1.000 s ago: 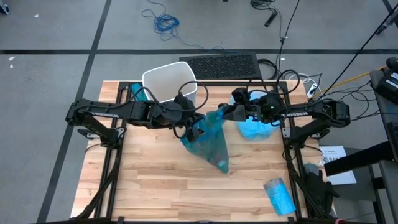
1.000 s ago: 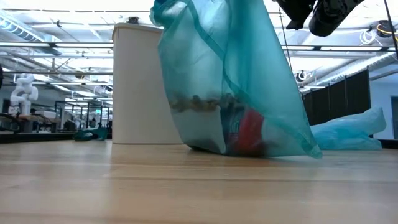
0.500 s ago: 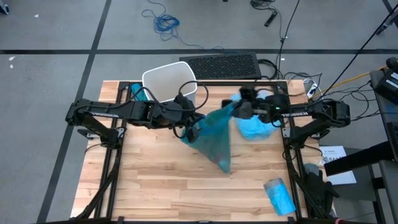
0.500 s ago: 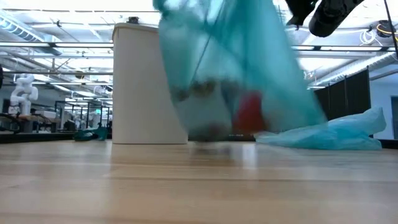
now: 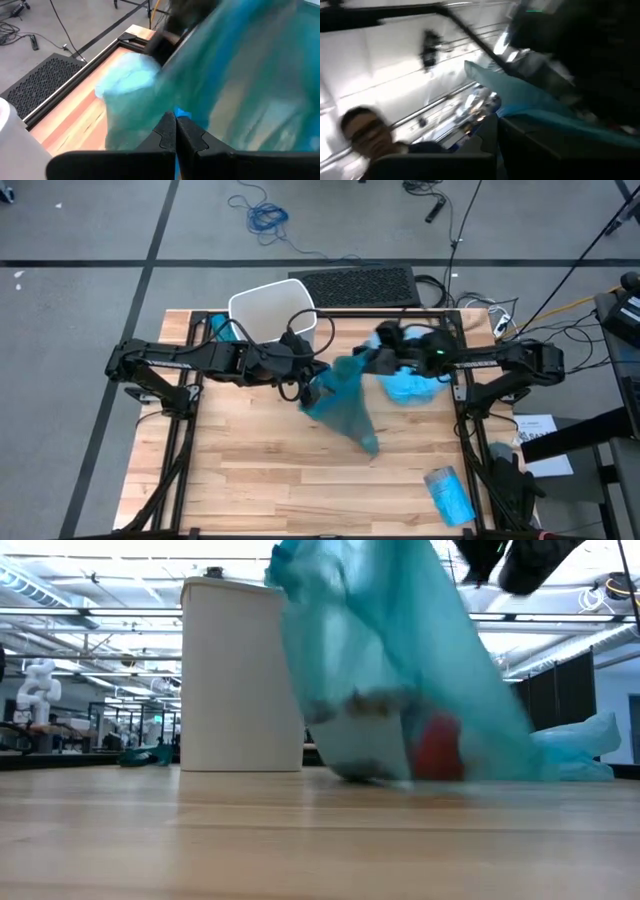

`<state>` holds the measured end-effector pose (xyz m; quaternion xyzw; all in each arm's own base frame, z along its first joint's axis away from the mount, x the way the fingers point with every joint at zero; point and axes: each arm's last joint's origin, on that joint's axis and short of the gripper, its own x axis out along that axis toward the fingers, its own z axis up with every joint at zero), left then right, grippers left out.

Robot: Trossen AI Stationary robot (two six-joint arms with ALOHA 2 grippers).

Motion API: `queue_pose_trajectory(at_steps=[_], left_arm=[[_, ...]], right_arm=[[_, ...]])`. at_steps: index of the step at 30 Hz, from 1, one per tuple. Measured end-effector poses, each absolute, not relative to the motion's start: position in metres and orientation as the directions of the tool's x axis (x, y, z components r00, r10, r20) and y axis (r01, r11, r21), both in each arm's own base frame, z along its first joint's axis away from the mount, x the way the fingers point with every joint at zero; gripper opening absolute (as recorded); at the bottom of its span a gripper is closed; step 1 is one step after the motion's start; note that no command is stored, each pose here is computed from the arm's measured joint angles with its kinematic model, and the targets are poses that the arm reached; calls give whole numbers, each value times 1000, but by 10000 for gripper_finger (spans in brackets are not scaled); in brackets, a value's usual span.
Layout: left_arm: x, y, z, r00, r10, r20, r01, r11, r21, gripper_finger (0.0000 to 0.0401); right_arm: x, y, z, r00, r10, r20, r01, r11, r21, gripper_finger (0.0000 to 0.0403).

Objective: Place trash/remove bag and relplace
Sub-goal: Close the blue trash bag

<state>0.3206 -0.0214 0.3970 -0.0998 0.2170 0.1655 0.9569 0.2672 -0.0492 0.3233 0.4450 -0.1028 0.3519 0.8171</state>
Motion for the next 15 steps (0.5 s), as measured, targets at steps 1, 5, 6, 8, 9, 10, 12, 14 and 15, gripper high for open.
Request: queue_pose_trajectory(at_steps=[1,5,6,8,9,10,12,14,15], left_arm=[[321,-21,398,854,273,-443,-359,926,-121,0],[324,-22,403,888,250,-387,-316,942,-115,0],[325,-22,406,901,236,-364,-297,947,-121,0],[327,-22,409,916,226,-331,-278,953,-120,0],[327,-21,410,919,224,-325,-274,955,-116,0],[327,-21,409,916,225,-331,-274,956,-109,0],[326,-18,407,907,233,-350,-284,953,-102,0],[327,-17,406,904,237,-355,-288,952,-100,0],[327,-17,407,905,238,-354,-289,952,-100,0]], right_arm=[[265,-49,326,721,491,489,-677,352,646,0],[273,-54,313,781,456,426,-596,343,726,0],[274,-54,309,788,461,408,-582,340,739,0],[269,-51,319,754,475,453,-635,351,688,0],[267,-51,323,738,479,477,-658,352,665,0],[265,-51,325,724,478,497,-676,351,648,0],[265,-52,324,724,472,504,-677,342,652,0],[266,-54,322,732,472,491,-665,338,666,0],[266,-53,322,732,473,490,-665,337,667,0]])
